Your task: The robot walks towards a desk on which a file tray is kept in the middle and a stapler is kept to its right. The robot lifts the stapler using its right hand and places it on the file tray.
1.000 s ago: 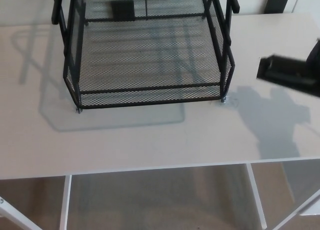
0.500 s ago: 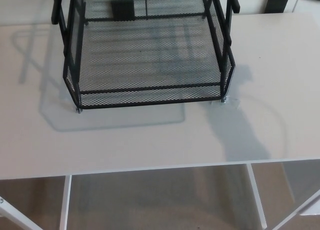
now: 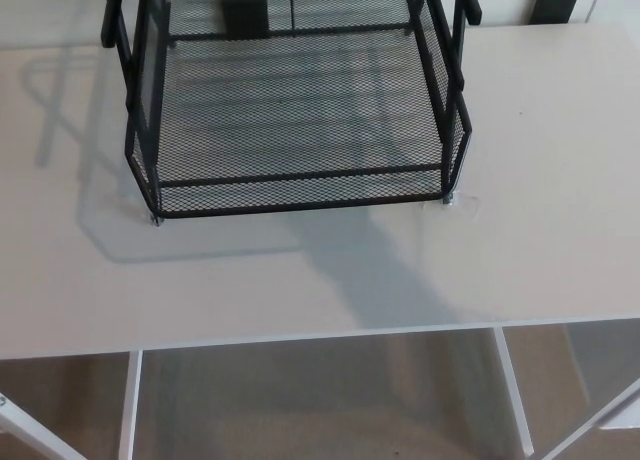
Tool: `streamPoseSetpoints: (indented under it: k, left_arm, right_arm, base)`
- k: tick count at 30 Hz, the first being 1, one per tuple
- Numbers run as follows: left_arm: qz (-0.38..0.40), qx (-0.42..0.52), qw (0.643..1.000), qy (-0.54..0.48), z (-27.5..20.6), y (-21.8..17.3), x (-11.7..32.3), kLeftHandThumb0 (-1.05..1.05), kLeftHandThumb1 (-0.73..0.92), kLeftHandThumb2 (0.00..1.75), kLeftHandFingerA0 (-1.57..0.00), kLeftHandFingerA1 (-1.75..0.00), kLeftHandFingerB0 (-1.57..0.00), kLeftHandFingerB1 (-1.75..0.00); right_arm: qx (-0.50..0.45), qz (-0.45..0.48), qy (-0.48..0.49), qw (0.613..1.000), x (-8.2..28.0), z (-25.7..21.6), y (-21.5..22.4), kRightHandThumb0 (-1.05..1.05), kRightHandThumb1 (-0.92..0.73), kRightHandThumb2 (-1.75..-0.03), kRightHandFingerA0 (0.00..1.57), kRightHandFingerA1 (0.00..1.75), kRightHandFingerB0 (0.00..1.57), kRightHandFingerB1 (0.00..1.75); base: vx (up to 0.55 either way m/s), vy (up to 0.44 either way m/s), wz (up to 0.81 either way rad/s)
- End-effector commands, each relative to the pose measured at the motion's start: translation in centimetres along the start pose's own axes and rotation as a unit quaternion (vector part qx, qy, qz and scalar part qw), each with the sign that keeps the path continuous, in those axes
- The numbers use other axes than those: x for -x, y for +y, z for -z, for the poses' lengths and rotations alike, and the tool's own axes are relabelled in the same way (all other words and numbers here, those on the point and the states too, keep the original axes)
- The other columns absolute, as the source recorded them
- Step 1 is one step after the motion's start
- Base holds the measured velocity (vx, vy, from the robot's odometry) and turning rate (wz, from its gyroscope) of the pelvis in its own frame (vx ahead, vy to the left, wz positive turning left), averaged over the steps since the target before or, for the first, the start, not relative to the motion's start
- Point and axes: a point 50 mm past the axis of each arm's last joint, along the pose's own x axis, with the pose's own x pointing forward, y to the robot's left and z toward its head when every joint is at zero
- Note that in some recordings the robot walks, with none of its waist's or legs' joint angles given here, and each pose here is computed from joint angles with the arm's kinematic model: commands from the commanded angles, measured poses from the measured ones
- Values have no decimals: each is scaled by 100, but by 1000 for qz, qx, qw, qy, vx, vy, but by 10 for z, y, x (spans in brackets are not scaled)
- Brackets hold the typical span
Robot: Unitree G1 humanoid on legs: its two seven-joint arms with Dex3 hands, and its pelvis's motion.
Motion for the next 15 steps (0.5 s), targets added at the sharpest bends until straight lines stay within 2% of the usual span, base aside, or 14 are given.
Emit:
streamPoseSetpoints:
  k: [1,2,3,4,5,6,9,10,11,12,13,14,15]
  left_arm:
    - [-2,-20,1000,-11,-3,3,1,-59,72,61,-62,-45,-42,-38]
    - [-1,-21,1000,-13,-2,3,1,-57,73,61,-62,-45,-41,-39]
    - [0,-21,1000,-14,-2,3,2,-57,73,61,-62,-45,-41,-39]
    - [-1,-23,1000,-7,0,4,2,-57,73,61,-62,-45,-41,-38]
    - [0,-25,1000,-5,2,3,2,-57,73,61,-62,-45,-41,-38]
    - [-3,-27,1000,-3,2,3,2,-58,72,61,-62,-45,-41,-38]
    - [-2,-19,1000,-3,3,-2,1,-55,74,61,-62,-46,-41,-38]
    - [-2,-19,1000,-1,4,-3,0,-55,73,61,-64,-46,-42,-38]
    - [-2,-19,1000,-1,4,-3,0,-55,73,61,-64,-46,-42,-38]
    - [4,-18,1000,-9,2,-5,0,-57,72,62,-63,-46,-41,-39]
    - [6,-20,1000,-15,0,-6,1,-56,73,62,-63,-46,-43,-39]
    - [8,-23,1000,-19,-1,-6,1,-57,72,61,-63,-46,-42,-39]
    - [8,-21,1000,-18,-1,-6,1,-57,72,61,-63,-46,-42,-39]
  right_arm:
    - [39,-58,-10,997,-15,-28,10,-24,-68,-77,80,175,62,165]
    - [34,-76,-6,997,-17,-31,14,-25,-74,-73,78,175,64,155]
    - [32,-83,-3,996,-18,-32,15,-25,-74,-73,78,175,64,155]
    - [39,-91,-1,995,-20,-41,27,-21,-71,-72,101,171,65,144]
    - [39,-94,-1,995,-19,-41,29,-21,-71,-72,101,171,65,144]
    - [39,-105,-2,994,-21,-45,34,-26,-72,-66,80,175,65,151]
    - [28,-156,-4,987,-27,-61,51,-18,-60,-68,77,173,68,141]
    - [26,-159,-4,987,-28,-66,55,-15,-59,-66,90,168,75,125]
    - [25,-160,-4,987,-28,-67,56,-15,-59,-66,90,168,75,125]
    - [17,-164,-9,986,-29,-74,61,-22,-65,-65,74,171,70,126]
    - [9,-170,-11,985,-30,-78,65,-21,-66,-68,73,174,66,136]
    - [-2,-176,-11,984,-29,-82,71,-17,-68,-69,89,169,63,141]
    - [-10,-176,-11,984,-28,-84,75,-17,-68,-69,89,169,63,141]
  base:
    - [0,0,0]
    - [0,0,0]
    - [0,0,0]
    - [0,0,0]
    - [0,0,0]
    - [0,0,0]
    - [0,0,0]
    - [0,0,0]
    - [0,0,0]
    - [0,0,0]
    - [0,0,0]
    - [0,0,0]
    - [0,0,0]
